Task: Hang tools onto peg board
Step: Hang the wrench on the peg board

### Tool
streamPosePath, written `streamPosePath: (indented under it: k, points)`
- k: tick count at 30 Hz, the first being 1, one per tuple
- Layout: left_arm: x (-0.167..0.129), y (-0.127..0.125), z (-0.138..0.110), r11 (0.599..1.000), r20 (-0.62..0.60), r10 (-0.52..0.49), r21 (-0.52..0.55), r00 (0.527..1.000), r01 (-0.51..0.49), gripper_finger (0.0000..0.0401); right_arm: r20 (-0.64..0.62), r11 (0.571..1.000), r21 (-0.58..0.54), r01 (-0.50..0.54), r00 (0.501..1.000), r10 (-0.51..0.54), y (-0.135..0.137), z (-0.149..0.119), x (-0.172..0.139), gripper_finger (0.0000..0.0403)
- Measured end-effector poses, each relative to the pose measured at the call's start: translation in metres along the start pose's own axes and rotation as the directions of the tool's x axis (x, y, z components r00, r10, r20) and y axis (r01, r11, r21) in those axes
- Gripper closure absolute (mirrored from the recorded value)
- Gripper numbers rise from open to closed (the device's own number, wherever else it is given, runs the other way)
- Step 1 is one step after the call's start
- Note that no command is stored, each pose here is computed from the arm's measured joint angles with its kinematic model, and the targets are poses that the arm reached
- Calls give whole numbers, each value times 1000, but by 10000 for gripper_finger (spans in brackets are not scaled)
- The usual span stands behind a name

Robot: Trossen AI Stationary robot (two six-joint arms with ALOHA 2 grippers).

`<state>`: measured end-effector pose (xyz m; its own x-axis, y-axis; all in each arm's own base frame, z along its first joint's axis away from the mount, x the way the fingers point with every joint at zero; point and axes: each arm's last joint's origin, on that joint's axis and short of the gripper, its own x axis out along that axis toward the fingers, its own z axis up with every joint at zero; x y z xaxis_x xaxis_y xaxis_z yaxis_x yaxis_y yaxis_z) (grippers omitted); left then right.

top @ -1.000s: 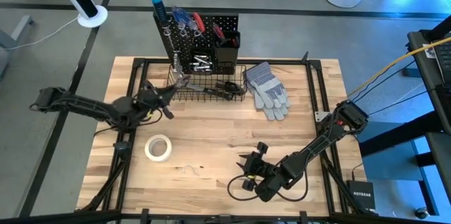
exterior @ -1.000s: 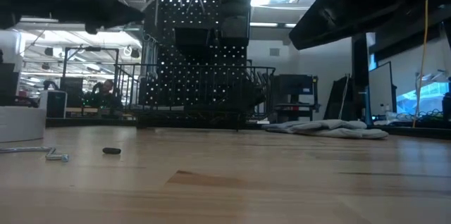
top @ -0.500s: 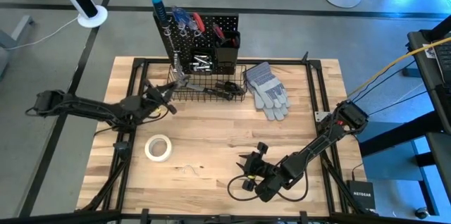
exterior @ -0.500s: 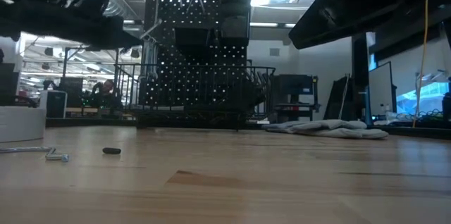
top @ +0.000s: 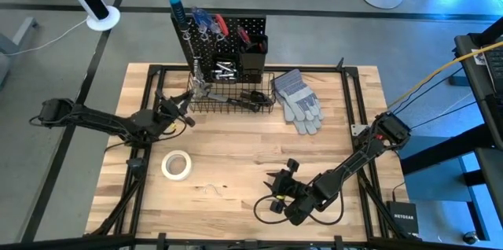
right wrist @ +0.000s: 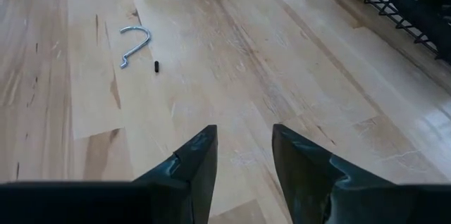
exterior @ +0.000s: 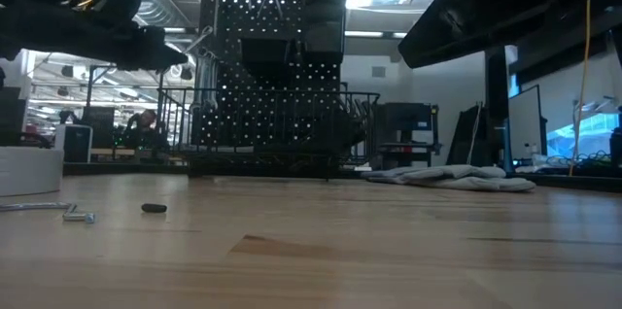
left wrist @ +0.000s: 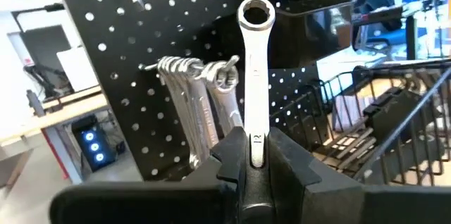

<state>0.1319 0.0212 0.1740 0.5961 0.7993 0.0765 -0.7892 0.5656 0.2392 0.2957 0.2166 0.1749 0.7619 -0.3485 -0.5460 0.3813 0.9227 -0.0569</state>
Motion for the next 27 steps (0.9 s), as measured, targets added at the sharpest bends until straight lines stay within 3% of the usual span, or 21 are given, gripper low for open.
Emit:
streamPosePath:
  k: [7, 16, 20, 27]
  points:
    - [-6, 0, 2, 996, -31, 81, 43, 996, -79, 371, -5, 1000, 2, -6, 1000, 6, 0, 0, 0, 260]
    - [-13, -5, 2, 996, -37, 46, 82, 998, -43, 371, -7, 1000, 1, -7, 1000, 7, 0, 0, 0, 260]
    - [-13, -5, -2, 991, -77, 100, 98, 992, -93, 371, -7, 1000, 2, -7, 1000, 7, 0, 0, 0, 260]
    - [-13, -5, -4, 991, -83, 98, 102, 992, -90, 371, -7, 1000, 1, -7, 1000, 7, 0, 0, 0, 260]
